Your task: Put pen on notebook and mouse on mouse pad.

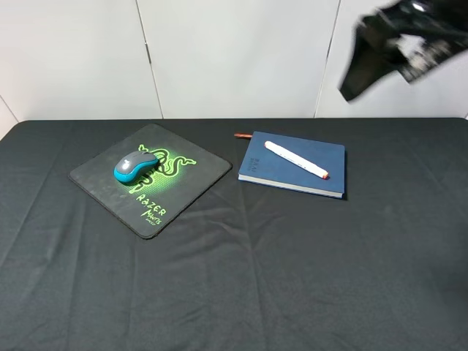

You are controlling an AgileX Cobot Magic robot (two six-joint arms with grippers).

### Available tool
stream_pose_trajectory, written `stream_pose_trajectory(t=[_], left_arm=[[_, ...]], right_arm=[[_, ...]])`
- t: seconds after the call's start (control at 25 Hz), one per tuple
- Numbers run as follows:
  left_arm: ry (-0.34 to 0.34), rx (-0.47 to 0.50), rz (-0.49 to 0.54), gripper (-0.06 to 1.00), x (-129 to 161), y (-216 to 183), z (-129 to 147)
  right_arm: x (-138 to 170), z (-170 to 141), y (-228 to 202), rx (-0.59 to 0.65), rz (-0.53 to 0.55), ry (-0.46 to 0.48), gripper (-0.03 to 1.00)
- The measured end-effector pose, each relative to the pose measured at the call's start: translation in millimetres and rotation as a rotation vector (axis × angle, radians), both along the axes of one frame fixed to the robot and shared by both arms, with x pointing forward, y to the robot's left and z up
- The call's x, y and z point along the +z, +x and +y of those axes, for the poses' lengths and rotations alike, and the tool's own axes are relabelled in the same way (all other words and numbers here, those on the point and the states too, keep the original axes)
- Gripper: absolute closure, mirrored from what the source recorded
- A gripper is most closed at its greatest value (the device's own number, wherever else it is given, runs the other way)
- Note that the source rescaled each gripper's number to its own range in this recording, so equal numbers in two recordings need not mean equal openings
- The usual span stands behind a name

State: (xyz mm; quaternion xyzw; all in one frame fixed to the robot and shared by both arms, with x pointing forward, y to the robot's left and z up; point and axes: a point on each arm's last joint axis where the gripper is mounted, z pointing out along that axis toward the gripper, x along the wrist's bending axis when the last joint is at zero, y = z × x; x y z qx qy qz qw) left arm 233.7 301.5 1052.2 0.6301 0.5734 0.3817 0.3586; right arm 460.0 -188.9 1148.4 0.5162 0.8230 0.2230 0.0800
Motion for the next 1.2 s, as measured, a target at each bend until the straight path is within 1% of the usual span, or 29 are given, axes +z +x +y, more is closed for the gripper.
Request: stream_pose_trajectory(t=[0.28,0.56,0.68,0.8,0.92,1.0,1.08,1.12,1.2], left_arm=[[0.000,0.000,0.000,-0.06,0.0,0.0,0.0],[0.000,0.000,-0.001,-0.06,0.1,0.0,0.0],[0.000,0.000,-0.001,-0.06,0.1,0.0,0.0],[0.000,0.000,-0.001,-0.06,0.1,0.0,0.0],[0.000,0.000,-0.001,-0.06,0.1,0.0,0.0],[0.000,0.000,-0.001,-0.06,0.1,0.0,0.0],[0.000,0.000,-0.001,-0.06,0.1,0.0,0.0],[0.000,0.000,-0.001,-0.06,0.1,0.0,0.0],[0.000,0.000,-0.001,-0.06,0.1,0.0,0.0]], right_arm=[[-18.8,-35.2,-80.8,-0.007,-0.022,0.022,-0.03],[-46.2,-66.5,-151.0,-0.010,-0.116,0.066,-0.03],[-60.7,-81.9,-177.4,-0.078,-0.209,0.102,-0.03],[-74.2,-93.3,-195.2,-0.204,-0.342,0.123,-0.03],[-84.5,-100.5,-210.1,-0.328,-0.473,0.114,-0.03],[-90.3,-102.6,-218.2,-0.383,-0.535,0.105,-0.03],[-91.0,-103.4,-225.1,-0.420,-0.619,0.111,-0.03],[-91.1,-103.5,-226.6,-0.432,-0.643,0.113,-0.03],[-94.2,-103.8,-225.9,-0.436,-0.656,0.112,-0.03]])
